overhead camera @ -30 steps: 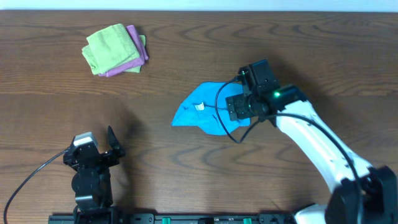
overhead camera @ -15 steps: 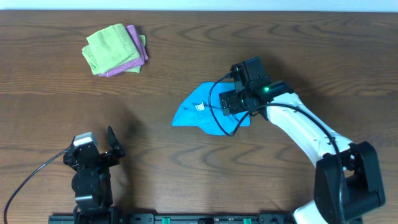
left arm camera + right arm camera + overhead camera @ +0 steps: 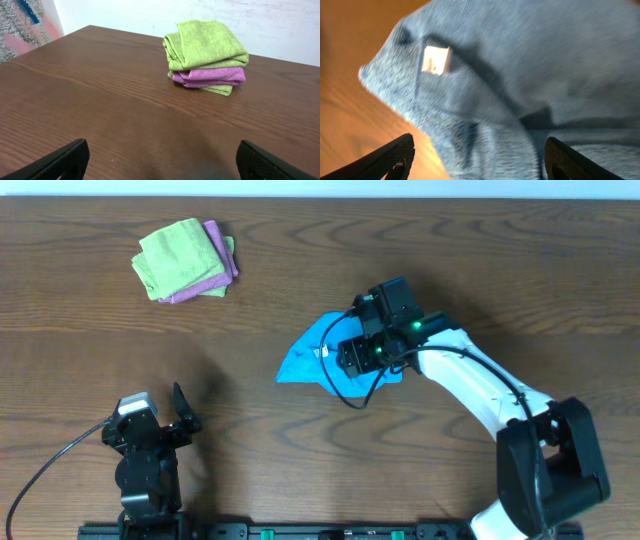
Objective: Fold the cloth
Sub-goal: 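Drag the blue cloth with the right gripper to spread it flat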
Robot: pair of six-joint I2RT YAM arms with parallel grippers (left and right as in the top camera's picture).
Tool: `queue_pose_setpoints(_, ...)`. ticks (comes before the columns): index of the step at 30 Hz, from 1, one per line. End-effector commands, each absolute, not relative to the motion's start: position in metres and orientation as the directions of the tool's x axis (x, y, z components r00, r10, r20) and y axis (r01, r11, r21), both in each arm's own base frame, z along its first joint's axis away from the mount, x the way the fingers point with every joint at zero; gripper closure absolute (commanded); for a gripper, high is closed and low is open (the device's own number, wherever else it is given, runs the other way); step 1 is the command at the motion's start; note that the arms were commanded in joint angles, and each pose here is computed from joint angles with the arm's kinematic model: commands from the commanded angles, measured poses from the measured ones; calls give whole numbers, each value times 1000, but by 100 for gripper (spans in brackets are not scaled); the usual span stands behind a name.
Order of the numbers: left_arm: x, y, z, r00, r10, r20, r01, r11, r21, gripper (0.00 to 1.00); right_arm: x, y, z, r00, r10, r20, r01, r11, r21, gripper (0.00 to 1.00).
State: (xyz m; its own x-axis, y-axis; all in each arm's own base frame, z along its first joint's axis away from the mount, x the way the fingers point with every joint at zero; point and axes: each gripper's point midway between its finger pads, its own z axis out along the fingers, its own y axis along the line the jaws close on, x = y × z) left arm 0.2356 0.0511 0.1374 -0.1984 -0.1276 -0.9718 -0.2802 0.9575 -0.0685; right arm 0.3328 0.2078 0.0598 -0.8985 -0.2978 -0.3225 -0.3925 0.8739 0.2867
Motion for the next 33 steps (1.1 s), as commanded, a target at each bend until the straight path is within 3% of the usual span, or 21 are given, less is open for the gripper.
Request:
queue_pose_setpoints(1, 234, 53, 121, -239, -112, -965, -291, 956, -39, 5, 328, 215, 63, -874, -357, -330, -453, 843, 289, 17)
queue_pose_setpoints(10, 234, 53, 121, -239, -112, -965, -291, 956, -39, 5, 341, 200, 59, -816, -448, -366, -526, 838, 147, 13)
queue_pose_setpoints(24, 234, 53, 121, -239, -112, -965, -291, 956, -39, 5, 323, 195, 28, -686, -669, -284, -718, 686, 118, 13)
queue_pose_setpoints(27, 234, 53, 121, -239, -112, -965, -291, 956, -39, 5, 325, 194, 28, -689, -665, -288, -715, 690, 118, 22)
queue_pose_setpoints(29, 234, 53, 121, -239, -112, -965, -291, 956, -39, 5, 324, 194, 28, -690, -665, -286, -714, 690, 119, 34)
queue_pose_setpoints(30, 234, 53, 121, -239, -112, -965, -291, 956, -39, 5, 324, 194, 28, -691, -665, -284, -714, 690, 120, 44)
queue_pose_setpoints(31, 234, 53, 121, -239, -112, -965, -291, 956, -39, 5, 323, 193, 28, -692, -665, -282, -713, 691, 121, 68)
queue_pose_setpoints(32, 234, 53, 121, -239, -112, -965, -291, 956, -39, 5, 322, 194, 28, -698, -660, -279, -707, 696, 124, 81)
queue_pose_setpoints(33, 234, 53, 121, -239, -112, -965, -291, 956, -39, 5, 322, 194, 28, -700, -658, -277, -705, 697, 126, 86)
